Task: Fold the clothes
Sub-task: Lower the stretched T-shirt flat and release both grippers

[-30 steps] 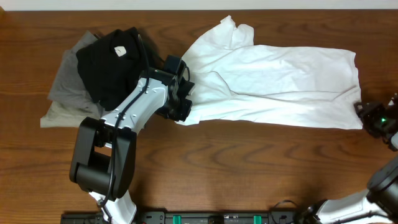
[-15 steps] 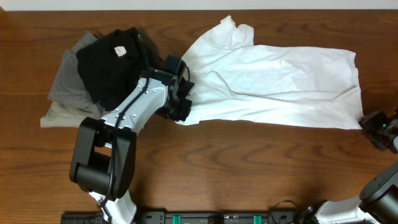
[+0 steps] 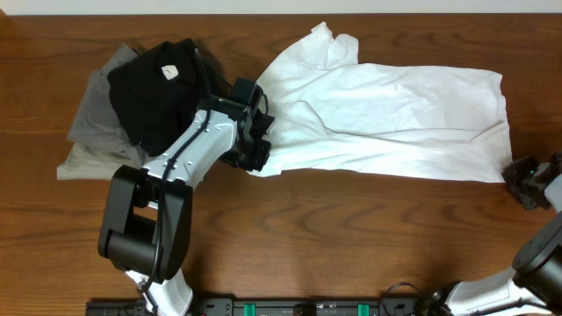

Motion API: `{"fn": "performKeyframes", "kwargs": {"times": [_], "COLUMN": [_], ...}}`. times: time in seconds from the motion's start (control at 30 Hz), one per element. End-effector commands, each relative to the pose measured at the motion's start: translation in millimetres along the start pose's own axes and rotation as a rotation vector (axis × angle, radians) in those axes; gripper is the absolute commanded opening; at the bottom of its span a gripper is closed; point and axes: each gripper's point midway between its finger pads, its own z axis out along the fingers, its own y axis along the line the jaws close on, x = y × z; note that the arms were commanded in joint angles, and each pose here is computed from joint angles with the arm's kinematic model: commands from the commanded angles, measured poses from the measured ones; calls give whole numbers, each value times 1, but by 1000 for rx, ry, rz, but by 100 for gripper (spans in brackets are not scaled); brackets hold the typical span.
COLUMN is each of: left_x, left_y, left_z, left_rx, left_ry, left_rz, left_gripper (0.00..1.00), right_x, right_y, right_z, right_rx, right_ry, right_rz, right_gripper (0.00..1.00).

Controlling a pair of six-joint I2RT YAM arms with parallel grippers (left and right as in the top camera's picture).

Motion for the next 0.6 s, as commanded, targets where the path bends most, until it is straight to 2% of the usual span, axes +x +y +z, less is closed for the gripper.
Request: {"fn": "performKeyframes", "kwargs": {"times": [0.0, 0.1, 0.43, 0.57], "left_x": [-8, -6, 22, 23], "left_y": [3, 3, 20, 22], "left_z": [-10, -10, -14, -22], "left_rx": [-13, -13, -119, -137], "left_ry": [-32, -24, 86, 76], "left_rz": [4, 2, -12, -10], "left_gripper": [6, 6, 6, 6], "right_x": [2, -8, -34, -36], "right_y": [-5, 0, -21, -26], "right_z": [8, 6, -24, -33], "right_rx": [30, 3, 69, 99], "right_ry": [6, -32, -134, -153], "right_rz": [40, 10, 30, 35], "right_gripper": [17, 1, 1, 1]}}
